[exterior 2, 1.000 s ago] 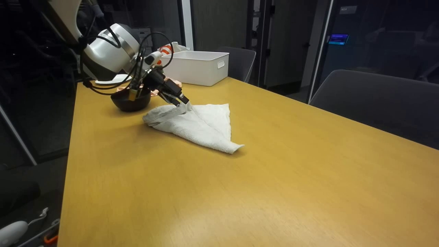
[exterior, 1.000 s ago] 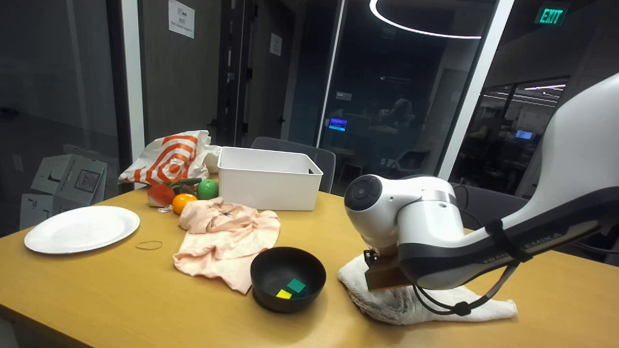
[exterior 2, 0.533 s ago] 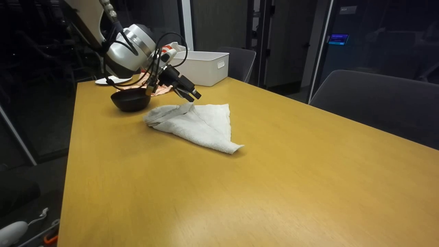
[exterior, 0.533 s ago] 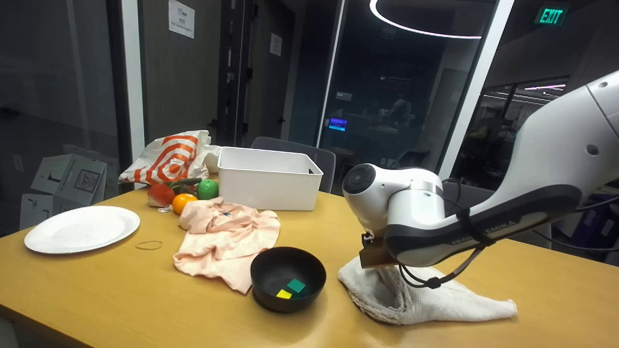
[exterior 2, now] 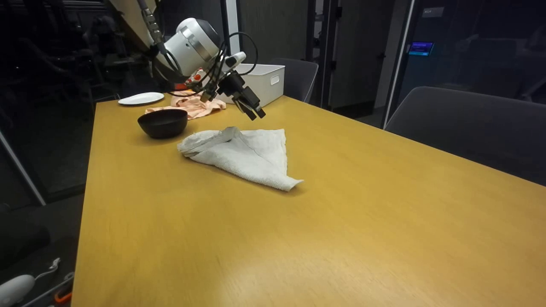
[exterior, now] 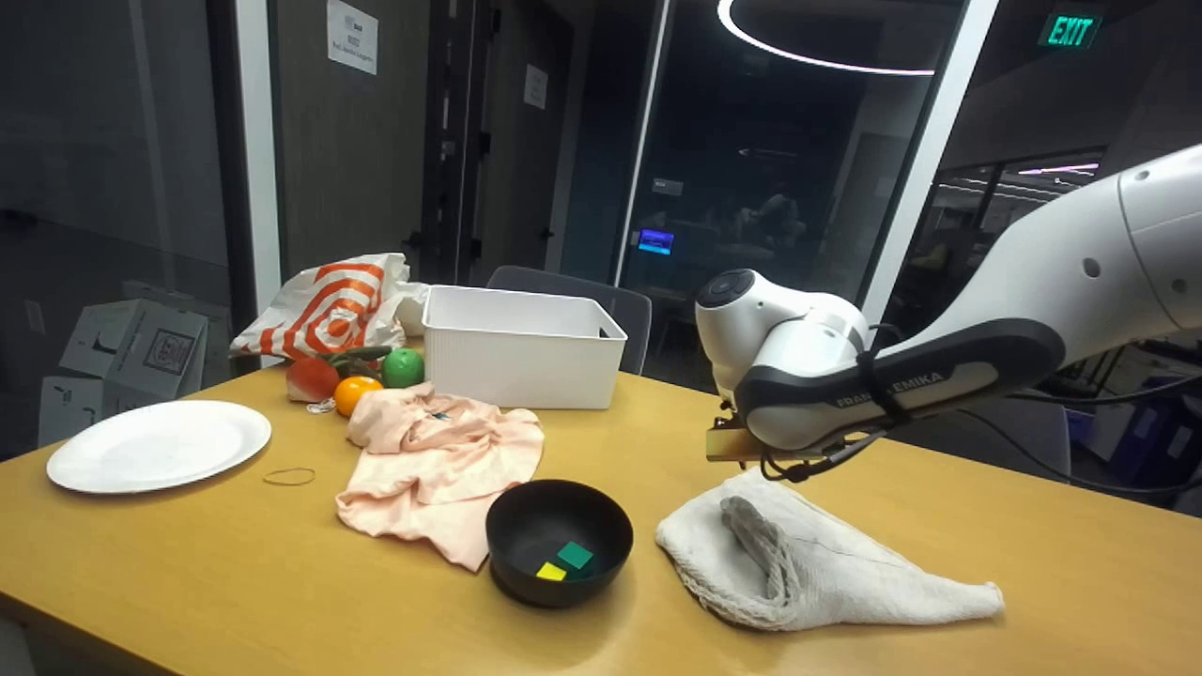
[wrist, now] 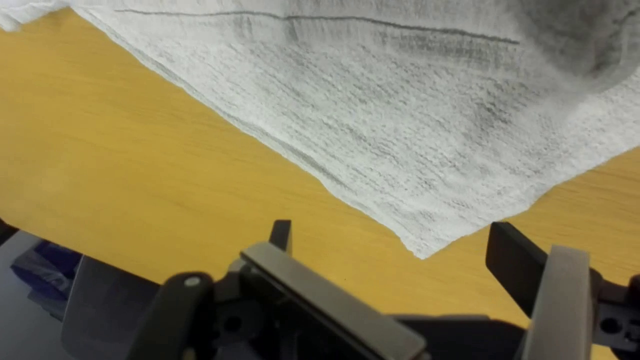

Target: Wrap up the blocks on the white towel

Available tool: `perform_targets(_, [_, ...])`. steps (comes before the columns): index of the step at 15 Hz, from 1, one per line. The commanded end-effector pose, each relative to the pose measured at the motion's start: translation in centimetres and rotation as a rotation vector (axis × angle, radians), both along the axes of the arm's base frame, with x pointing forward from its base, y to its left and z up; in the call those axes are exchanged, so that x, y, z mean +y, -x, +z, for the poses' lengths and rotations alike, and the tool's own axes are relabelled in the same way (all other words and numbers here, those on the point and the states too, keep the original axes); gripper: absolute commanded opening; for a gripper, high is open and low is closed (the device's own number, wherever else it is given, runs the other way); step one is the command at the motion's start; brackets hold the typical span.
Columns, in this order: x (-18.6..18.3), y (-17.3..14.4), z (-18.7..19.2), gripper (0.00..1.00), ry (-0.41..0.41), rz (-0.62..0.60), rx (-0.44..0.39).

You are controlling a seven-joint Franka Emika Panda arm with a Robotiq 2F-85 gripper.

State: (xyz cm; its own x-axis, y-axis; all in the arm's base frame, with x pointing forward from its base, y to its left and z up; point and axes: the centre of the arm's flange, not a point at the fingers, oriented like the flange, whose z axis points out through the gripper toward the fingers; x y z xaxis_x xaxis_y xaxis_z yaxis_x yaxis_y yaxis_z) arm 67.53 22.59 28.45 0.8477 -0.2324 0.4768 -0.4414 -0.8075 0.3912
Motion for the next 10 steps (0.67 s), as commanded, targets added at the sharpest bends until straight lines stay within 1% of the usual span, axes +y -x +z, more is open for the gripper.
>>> perform_targets(1, [0.2,-3.3,-0.7,1.0,-0.075,-0.004,0.042])
perform_targets(3, [-0.1,-3.5,-2.2,1.0,-0.081,-0.003,0.049])
perform_targets(6, [-0.3,-3.7,-4.8,1.0,-0.057,0.014,0.03])
perform_targets(8, [-0.6,-4.2,-6.0,1.0,-0.054,0.011,0.036])
perform_targets(10, [-1.0,-5.0,-6.5,1.0,-0.073,0.001,0.037])
